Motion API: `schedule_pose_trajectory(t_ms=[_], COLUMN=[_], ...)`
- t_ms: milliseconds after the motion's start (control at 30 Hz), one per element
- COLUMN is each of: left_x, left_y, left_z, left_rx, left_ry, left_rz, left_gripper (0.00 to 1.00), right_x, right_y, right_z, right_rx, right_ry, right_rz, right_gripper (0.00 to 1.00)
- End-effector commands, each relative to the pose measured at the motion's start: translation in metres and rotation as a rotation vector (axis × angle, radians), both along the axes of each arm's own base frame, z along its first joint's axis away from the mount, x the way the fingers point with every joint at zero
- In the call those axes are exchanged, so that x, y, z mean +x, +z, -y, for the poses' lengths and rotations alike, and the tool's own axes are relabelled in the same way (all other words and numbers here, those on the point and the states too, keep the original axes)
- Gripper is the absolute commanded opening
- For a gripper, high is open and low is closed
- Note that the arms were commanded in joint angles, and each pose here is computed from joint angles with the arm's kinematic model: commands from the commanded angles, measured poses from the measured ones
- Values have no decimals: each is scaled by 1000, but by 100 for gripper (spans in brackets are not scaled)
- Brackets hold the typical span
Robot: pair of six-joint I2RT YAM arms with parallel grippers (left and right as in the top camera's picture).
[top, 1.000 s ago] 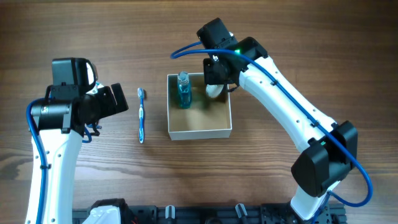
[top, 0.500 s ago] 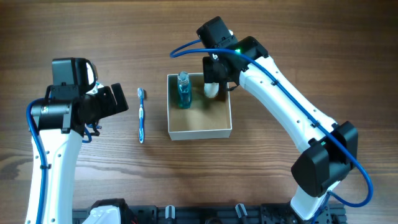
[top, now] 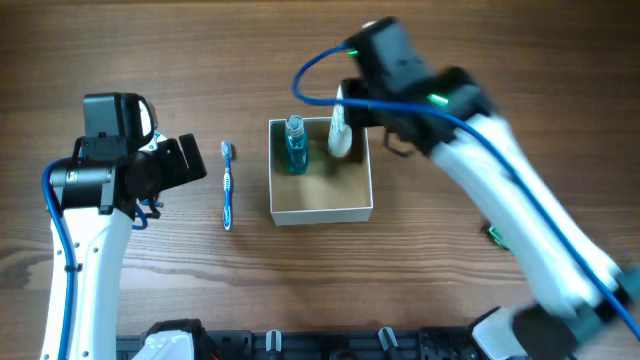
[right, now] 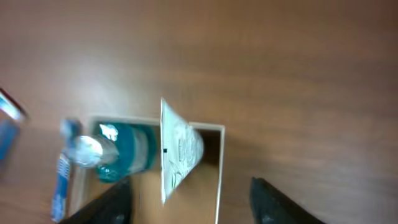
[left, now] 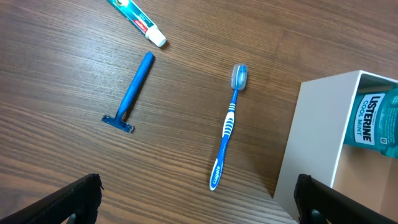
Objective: Pack container
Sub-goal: 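Lower the tube upright into the box and open the right gripper, then move the right gripper to the green Dettol soap and grasp it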
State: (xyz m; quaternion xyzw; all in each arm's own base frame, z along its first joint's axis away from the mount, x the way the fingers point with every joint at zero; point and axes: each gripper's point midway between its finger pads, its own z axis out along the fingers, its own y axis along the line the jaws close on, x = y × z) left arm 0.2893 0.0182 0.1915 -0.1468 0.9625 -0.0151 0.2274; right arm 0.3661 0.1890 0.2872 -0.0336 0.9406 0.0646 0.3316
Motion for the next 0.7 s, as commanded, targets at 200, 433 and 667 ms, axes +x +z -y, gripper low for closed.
schedule_pose_trajectory(t_ms=[200, 433, 667], left_x=[4, 4, 4], left_y=[6, 6, 6], left_z=[1, 0, 0], left_rx=[-8, -8, -8], left_ry=[-11, -11, -11], left_rz=[16, 16, 16], left_gripper=[100, 100, 100], right_x=[-35, -66, -92], right_y=[29, -41, -124], right_z=[169, 234, 266], right_rx=[178, 116, 152], right_ry=[-662, -839, -938], right_rz=[-59, -293, -469], right_gripper=[100, 100, 100])
